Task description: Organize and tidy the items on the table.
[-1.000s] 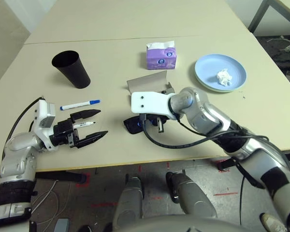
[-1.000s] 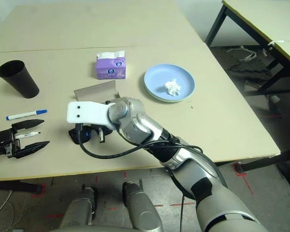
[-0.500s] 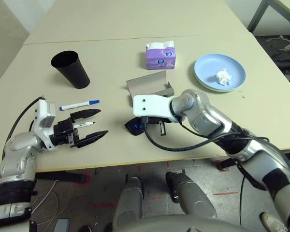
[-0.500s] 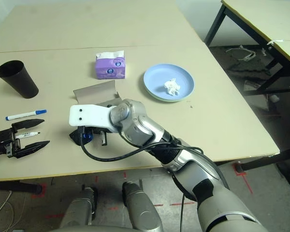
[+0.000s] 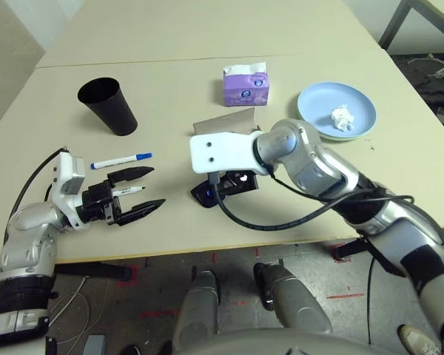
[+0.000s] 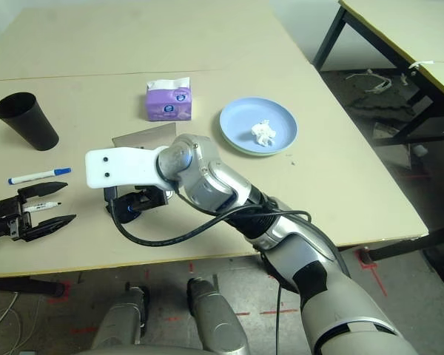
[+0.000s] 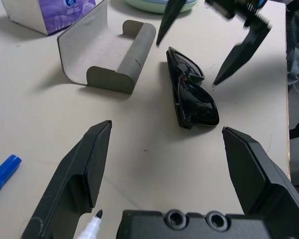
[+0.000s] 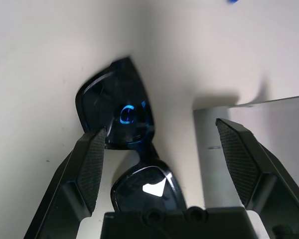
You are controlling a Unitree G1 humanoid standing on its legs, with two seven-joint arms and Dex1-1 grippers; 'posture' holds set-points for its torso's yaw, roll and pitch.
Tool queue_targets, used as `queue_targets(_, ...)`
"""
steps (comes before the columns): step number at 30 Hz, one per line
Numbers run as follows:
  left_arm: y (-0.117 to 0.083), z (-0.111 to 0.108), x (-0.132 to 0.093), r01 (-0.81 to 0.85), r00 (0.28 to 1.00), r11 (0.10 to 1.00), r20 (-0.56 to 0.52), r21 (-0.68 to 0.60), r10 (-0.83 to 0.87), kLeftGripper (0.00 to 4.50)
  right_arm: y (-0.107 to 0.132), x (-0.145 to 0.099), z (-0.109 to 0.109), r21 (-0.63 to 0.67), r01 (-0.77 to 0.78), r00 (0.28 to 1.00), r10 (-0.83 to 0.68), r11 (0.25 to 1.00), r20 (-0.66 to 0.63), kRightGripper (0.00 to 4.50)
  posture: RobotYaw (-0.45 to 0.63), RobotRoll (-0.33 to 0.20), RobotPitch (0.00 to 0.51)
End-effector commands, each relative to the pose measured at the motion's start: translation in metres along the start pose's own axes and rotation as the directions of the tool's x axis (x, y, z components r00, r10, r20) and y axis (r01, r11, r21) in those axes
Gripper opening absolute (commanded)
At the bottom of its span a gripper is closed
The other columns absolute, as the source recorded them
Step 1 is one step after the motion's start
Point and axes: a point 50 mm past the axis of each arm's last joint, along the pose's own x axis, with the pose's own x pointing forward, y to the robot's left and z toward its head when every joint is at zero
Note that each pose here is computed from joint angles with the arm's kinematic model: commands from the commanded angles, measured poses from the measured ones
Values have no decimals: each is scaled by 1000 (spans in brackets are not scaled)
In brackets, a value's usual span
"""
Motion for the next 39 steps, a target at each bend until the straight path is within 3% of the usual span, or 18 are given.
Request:
queue_targets(1,-5,-4,-2,4,1000,1000,-17,-5,-4,4500,3,6,-3,-75,9,1000,-9,997,0,4478,-98,0,192)
queue_targets(12,-7,-5,-1,8,1000,1000,-17,-11,-8,4500,2,2,-7,-173,-19,999,14,985,-33,4478,-99,0,195)
queue_targets(22,-7,-6,0,10,1000,1000,-15,-14,-10,4500,0,-8,-10,-184,-51,997,38,982,-74,4478,-105,0,197)
queue_targets(36,-8,-4,-3,0,1000,1000,-20,-11,0,4500,6,0,-13,-157,-80,995,70,984,-64,4478,-99,0,203)
queue_targets(39,-8,-4,-3,0,1000,1000,-19,-10,0,4500,9,0,-14,-146,-93,994,85,985,-64,3869,-99,0,204)
